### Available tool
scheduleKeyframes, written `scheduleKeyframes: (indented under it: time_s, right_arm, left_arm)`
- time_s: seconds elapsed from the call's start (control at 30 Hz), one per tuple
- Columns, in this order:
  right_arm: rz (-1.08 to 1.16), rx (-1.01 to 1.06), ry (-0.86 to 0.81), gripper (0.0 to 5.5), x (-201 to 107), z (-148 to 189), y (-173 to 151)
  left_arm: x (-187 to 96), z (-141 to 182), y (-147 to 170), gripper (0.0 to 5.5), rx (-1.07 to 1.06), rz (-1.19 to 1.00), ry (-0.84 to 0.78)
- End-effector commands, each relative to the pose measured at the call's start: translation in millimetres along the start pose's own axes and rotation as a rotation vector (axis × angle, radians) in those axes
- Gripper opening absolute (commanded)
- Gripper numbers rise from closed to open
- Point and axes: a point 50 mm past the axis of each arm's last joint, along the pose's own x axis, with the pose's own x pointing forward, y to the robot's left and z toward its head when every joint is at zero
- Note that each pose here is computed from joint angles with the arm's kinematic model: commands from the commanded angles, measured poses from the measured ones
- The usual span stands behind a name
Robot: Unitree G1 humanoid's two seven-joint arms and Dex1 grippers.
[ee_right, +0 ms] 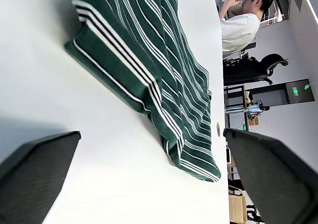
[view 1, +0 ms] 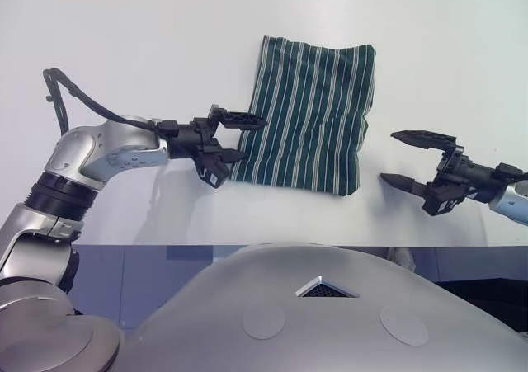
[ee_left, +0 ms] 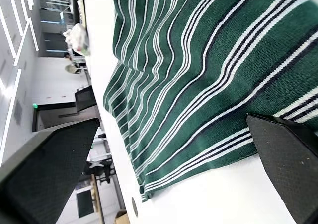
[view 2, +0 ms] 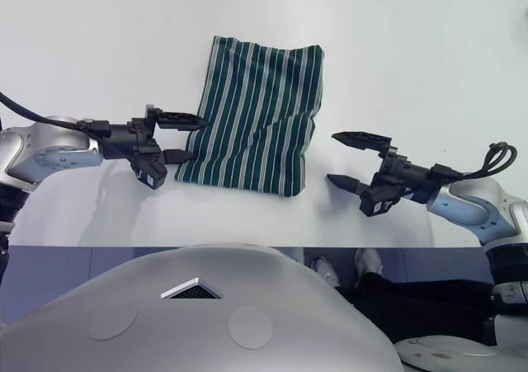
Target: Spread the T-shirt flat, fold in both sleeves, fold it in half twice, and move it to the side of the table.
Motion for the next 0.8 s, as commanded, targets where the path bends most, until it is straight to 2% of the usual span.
scheduleKeyframes:
  time_s: [0.03, 0.13, 0.27, 0.4, 0.67, 0.8]
  right_arm:
    - [0.007, -0.016, 0.016, 5.38, -5.6, -1.3, 0.1]
    - [0.0, -0.015, 0.02, 5.38, -4.0, 0.1, 2.4]
    - [-0.005, -0.02, 0.016, 5.38, -0.1, -0.9, 0.8]
    - [-0.017, -0.019, 0.019, 5.38, 1.7, -2.9, -3.6]
    - [-0.025, -0.016, -0.008, 5.38, 10.9, -3.9, -6.9]
    - [0.011, -0.015, -0.027, 5.38, 14.8, -2.9, -2.8]
  left_arm:
    - [-15.5, -7.3, 22.5, 5.4, 0.029, 0.015, 0.049]
    - [-23.1, -16.9, 21.6, 5.4, 0.039, -0.039, 0.094]
    - [-24.2, -21.6, -19.2, 5.4, 0.019, -0.225, 0.121]
    - [-17.4, -16.4, -44.7, 5.4, 0.006, -0.34, 0.115]
    - [34.8, 16.4, -38.3, 5.4, -0.005, -0.127, -0.019]
    - [40.6, 17.7, -50.9, 5.4, -0.045, -0.156, 0.012]
